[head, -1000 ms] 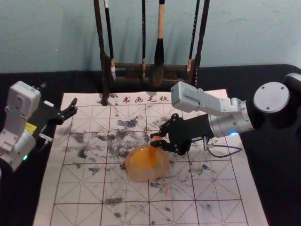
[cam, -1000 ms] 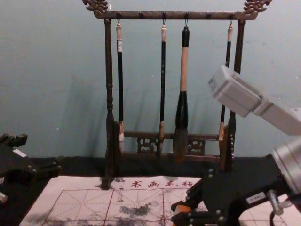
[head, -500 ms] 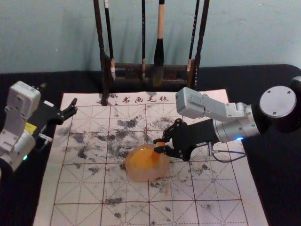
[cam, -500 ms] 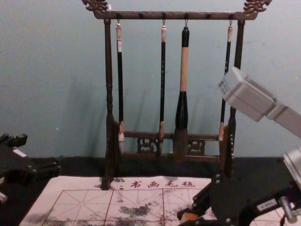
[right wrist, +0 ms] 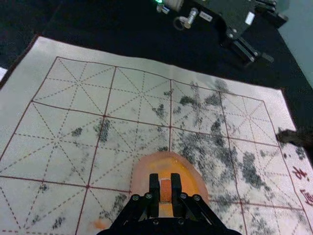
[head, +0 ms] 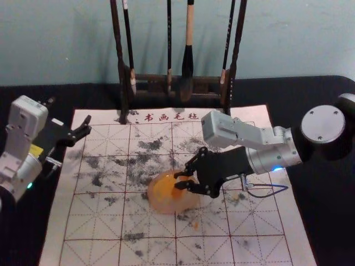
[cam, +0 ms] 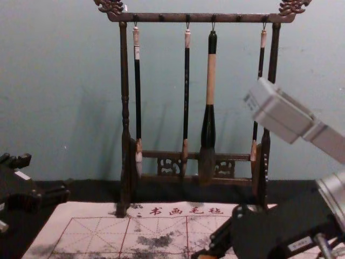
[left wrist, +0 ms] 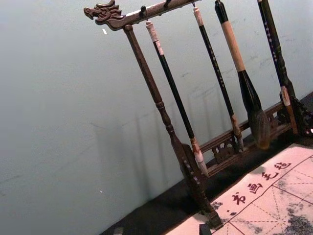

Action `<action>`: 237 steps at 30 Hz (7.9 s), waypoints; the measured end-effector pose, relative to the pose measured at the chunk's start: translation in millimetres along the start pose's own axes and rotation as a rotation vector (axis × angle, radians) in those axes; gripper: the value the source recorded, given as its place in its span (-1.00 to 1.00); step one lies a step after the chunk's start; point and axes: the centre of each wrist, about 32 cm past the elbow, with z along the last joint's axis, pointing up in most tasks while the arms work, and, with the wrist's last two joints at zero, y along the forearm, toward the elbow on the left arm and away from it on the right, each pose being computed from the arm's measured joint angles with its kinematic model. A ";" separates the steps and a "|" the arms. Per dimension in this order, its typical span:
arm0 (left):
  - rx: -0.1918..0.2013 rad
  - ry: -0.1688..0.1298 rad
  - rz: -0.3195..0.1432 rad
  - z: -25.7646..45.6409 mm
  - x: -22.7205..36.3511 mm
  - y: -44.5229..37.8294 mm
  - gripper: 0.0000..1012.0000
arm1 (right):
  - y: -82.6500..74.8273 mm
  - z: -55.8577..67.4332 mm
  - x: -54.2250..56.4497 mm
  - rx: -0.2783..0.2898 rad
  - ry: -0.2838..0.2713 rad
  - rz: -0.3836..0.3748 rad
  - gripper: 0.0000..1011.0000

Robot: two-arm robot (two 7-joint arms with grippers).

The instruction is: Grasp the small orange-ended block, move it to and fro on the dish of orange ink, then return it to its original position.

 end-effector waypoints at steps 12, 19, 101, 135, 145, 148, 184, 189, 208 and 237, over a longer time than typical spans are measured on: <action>0.000 0.000 0.000 0.0 0.0 0.0 0.98 | 13.3 3.9 4.8 0.011 -0.006 0.020 -0.72; 0.000 0.000 0.000 0.0 0.0 0.0 0.98 | 20.0 5.4 9.5 0.017 -0.004 0.022 -0.72; 0.000 0.000 0.000 0.0 0.0 0.0 0.98 | 1.7 -3.6 15.2 -0.016 0.012 -0.070 -0.72; 0.000 0.000 0.000 0.0 0.0 0.0 0.98 | -0.2 0.8 -2.8 -0.012 -0.019 -0.006 -0.72; 0.000 0.000 0.000 0.0 0.0 0.0 0.98 | 9.8 6.2 -0.5 0.004 -0.030 0.013 -0.72; 0.000 0.000 0.000 0.0 0.0 0.0 0.98 | 13.0 7.3 1.0 0.009 -0.031 0.017 -0.72; 0.000 0.000 0.000 0.0 0.0 0.0 0.98 | 26.2 9.7 19.6 0.017 -0.023 -0.019 -0.72; 0.000 0.000 0.000 0.0 0.0 0.0 0.98 | 23.6 8.6 20.2 0.012 -0.021 -0.027 -0.72; 0.000 0.000 0.000 0.0 0.0 0.0 0.98 | 14.5 1.6 19.4 -0.008 -0.007 -0.052 -0.72; 0.000 0.000 0.000 0.0 0.0 0.0 0.98 | -4.9 8.3 15.3 0.024 -0.027 -0.079 -0.72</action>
